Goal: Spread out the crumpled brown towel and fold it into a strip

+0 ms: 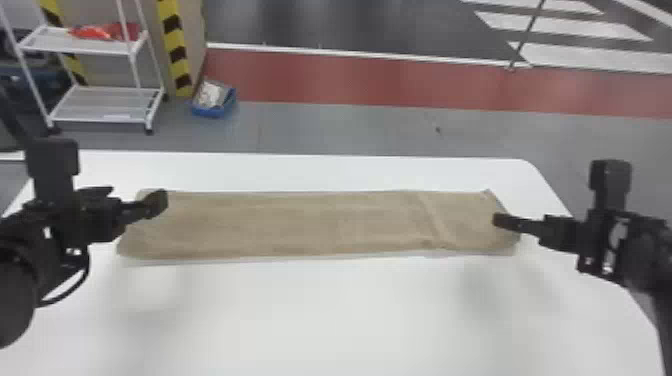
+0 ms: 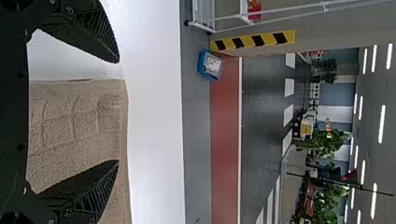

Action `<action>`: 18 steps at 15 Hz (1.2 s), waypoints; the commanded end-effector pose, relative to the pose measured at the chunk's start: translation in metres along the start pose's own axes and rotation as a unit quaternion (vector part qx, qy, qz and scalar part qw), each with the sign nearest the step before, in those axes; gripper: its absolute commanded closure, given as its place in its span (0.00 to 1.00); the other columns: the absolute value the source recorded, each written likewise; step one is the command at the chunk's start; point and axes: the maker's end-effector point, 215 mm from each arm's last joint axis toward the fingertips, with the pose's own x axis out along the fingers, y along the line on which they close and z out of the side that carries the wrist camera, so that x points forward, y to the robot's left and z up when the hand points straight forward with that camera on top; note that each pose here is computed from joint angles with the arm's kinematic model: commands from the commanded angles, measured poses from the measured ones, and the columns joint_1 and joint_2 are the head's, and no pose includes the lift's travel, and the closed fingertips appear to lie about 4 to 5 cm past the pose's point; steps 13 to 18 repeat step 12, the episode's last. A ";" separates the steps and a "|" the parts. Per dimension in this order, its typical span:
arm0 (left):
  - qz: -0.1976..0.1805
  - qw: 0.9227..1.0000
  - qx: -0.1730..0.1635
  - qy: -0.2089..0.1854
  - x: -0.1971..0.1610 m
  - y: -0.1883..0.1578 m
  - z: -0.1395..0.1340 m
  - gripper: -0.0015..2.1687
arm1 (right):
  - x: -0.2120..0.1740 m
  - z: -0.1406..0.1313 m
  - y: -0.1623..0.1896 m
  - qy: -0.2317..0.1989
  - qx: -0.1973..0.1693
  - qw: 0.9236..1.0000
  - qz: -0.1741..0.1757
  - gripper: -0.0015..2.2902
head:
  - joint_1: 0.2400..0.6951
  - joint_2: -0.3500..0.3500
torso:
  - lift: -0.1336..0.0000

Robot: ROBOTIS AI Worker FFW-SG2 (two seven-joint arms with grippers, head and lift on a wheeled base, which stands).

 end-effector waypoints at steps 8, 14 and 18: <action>0.001 1.000 0.009 0.013 0.015 -0.004 -0.001 0.06 | -0.006 0.037 -0.008 -0.022 0.029 0.999 0.034 0.00 | 1.00 0.29 | 0.13; 0.001 1.000 0.009 0.015 0.018 -0.004 -0.001 0.06 | -0.004 0.035 -0.011 -0.016 0.057 0.997 0.041 0.00 | 1.00 0.27 | 0.13; 0.001 1.000 0.009 0.015 0.018 -0.004 -0.001 0.06 | -0.004 0.035 -0.011 -0.016 0.057 0.997 0.041 0.00 | 1.00 0.27 | 0.13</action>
